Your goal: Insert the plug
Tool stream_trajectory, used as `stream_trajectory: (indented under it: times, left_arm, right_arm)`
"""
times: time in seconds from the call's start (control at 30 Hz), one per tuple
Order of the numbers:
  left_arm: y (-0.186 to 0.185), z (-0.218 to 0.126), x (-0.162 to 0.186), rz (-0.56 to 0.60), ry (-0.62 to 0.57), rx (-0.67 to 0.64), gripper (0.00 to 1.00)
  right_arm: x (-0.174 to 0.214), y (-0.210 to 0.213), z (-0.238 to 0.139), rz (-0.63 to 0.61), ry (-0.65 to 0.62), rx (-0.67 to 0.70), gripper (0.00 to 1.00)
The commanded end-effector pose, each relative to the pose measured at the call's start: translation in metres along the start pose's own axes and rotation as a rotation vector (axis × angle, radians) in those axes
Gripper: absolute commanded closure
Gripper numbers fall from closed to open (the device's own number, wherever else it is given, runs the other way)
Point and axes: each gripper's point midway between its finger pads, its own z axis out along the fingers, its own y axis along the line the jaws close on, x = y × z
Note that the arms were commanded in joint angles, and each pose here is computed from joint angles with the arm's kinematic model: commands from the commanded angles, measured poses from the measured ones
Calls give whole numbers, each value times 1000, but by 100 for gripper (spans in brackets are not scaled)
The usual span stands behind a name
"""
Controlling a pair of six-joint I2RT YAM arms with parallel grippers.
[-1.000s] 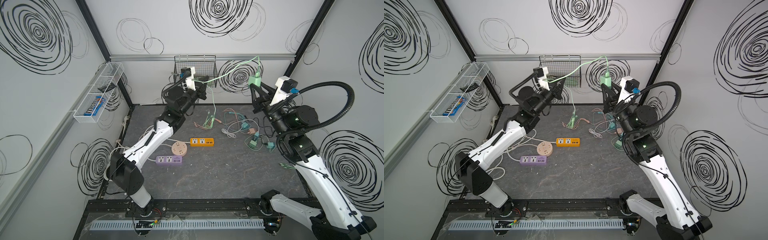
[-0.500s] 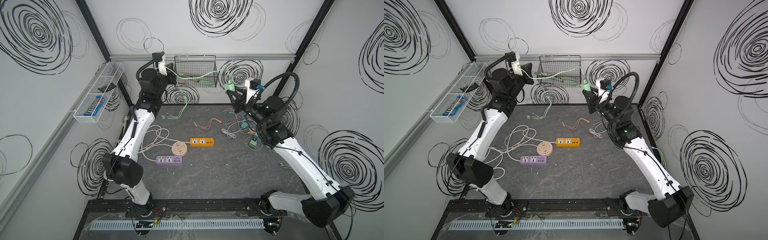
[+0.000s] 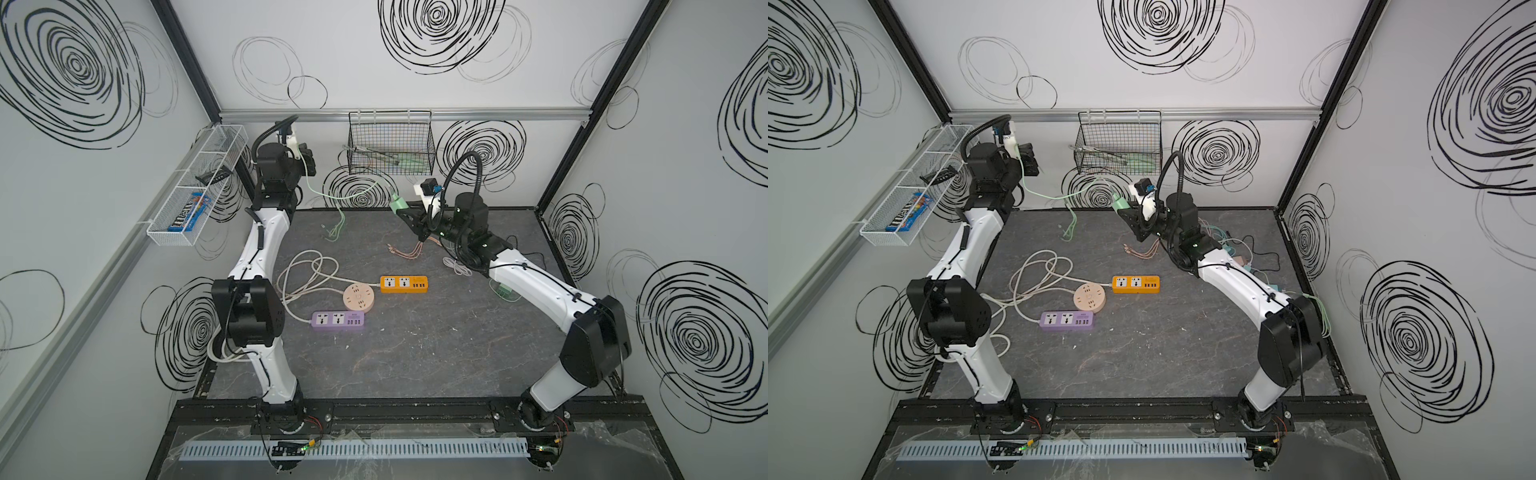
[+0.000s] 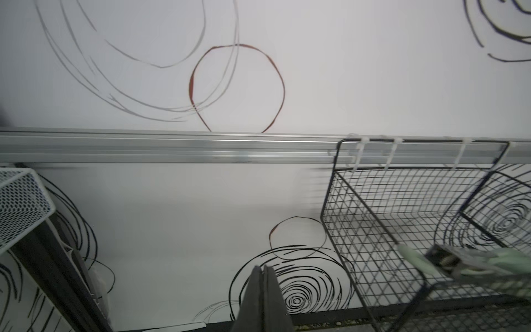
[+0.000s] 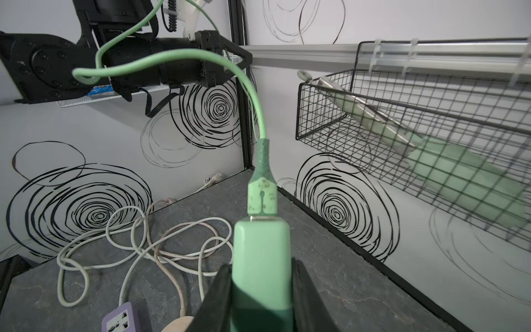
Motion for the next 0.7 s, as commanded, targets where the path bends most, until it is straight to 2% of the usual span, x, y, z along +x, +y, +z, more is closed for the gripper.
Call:
stream_trajectory:
  times: [0.0, 0.13, 0.3, 0.37, 0.43, 0.53, 0.67]
  left_arm:
    - [11, 14, 0, 49, -13, 10, 100]
    - [24, 26, 53, 63, 107, -7, 100]
    - [32, 26, 141, 134, 340, -4, 98]
    - [36, 23, 171, 178, 424, -4, 84]
    - [42, 18, 195, 228, 502, -15, 78]
    - [40, 7, 225, 295, 612, 37, 57]
    - [21, -15, 252, 359, 706, 175, 29]
  right_arm:
    - [-27, 3, 11, -60, -80, -14, 86]
    - [8, -8, 27, -34, -6, 16, 87]
    - [67, -34, 30, 35, 127, 121, 87]
    - [84, -48, 28, 93, 163, 163, 88]
    - [98, -68, 22, 169, 187, 226, 87]
    - [120, -100, 13, 298, 227, 296, 88]
    - [140, -112, 11, 394, 268, 242, 88]
